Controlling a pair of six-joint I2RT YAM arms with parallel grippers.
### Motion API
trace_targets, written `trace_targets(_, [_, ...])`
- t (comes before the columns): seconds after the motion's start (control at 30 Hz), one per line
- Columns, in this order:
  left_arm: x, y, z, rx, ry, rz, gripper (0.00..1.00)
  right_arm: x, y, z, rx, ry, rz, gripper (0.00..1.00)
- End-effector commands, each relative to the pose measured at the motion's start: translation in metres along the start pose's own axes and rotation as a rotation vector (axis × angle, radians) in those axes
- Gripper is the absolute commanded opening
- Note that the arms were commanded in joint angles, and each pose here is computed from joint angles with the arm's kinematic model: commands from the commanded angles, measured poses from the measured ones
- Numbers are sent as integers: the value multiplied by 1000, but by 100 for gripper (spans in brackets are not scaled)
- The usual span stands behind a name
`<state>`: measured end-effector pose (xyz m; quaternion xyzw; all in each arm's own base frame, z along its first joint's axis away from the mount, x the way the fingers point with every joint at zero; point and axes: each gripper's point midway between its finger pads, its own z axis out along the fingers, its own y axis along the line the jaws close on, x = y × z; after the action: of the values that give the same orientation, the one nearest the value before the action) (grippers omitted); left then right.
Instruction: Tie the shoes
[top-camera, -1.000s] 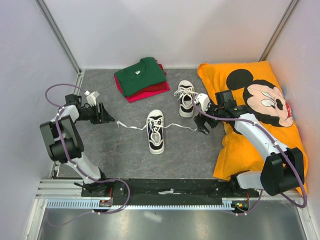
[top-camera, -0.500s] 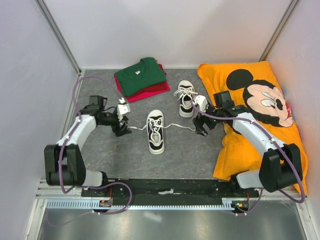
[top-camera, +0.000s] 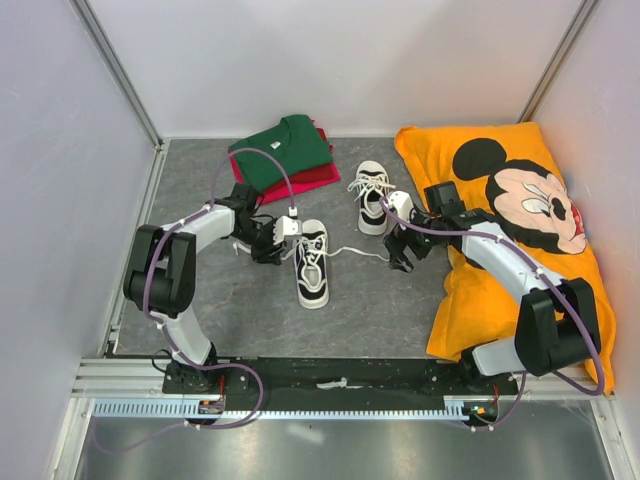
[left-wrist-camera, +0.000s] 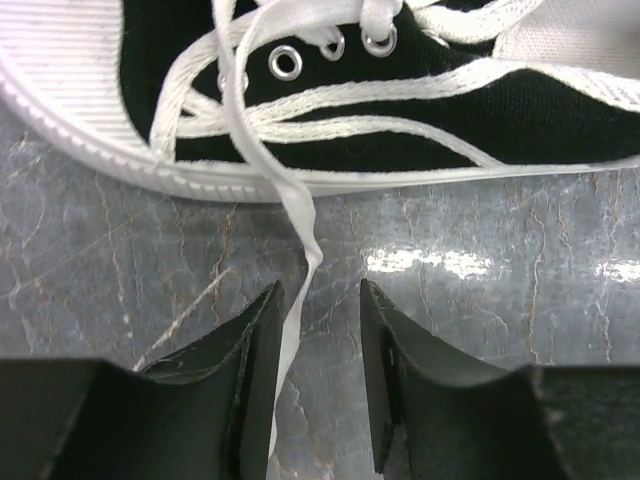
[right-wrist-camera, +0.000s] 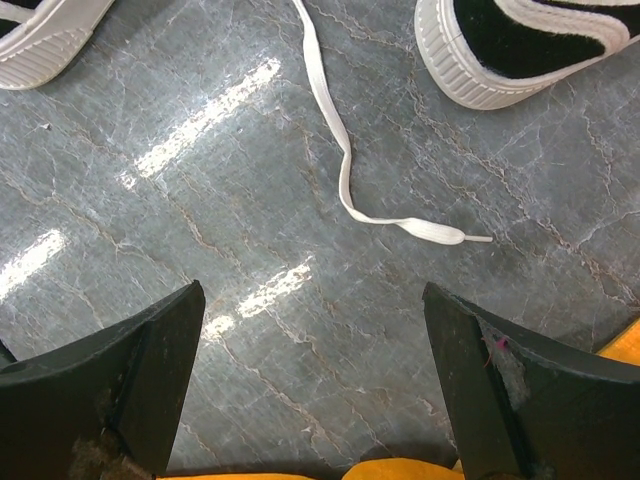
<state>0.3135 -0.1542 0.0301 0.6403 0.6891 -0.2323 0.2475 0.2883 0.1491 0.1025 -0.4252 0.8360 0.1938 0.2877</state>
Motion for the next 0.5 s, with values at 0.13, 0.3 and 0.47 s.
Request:
trace_targets(0.13, [-3, 12, 19, 15, 71, 94, 36, -14, -8, 3, 10, -29, -15, 98])
trace_targets(0.3, [-5, 7, 23, 37, 83, 118, 22, -10, -10, 5, 15, -14, -16, 98])
trace_targets(0.47, [-29, -7, 0, 35, 15, 119, 2, -8, -21, 8, 61, -7, -42, 91])
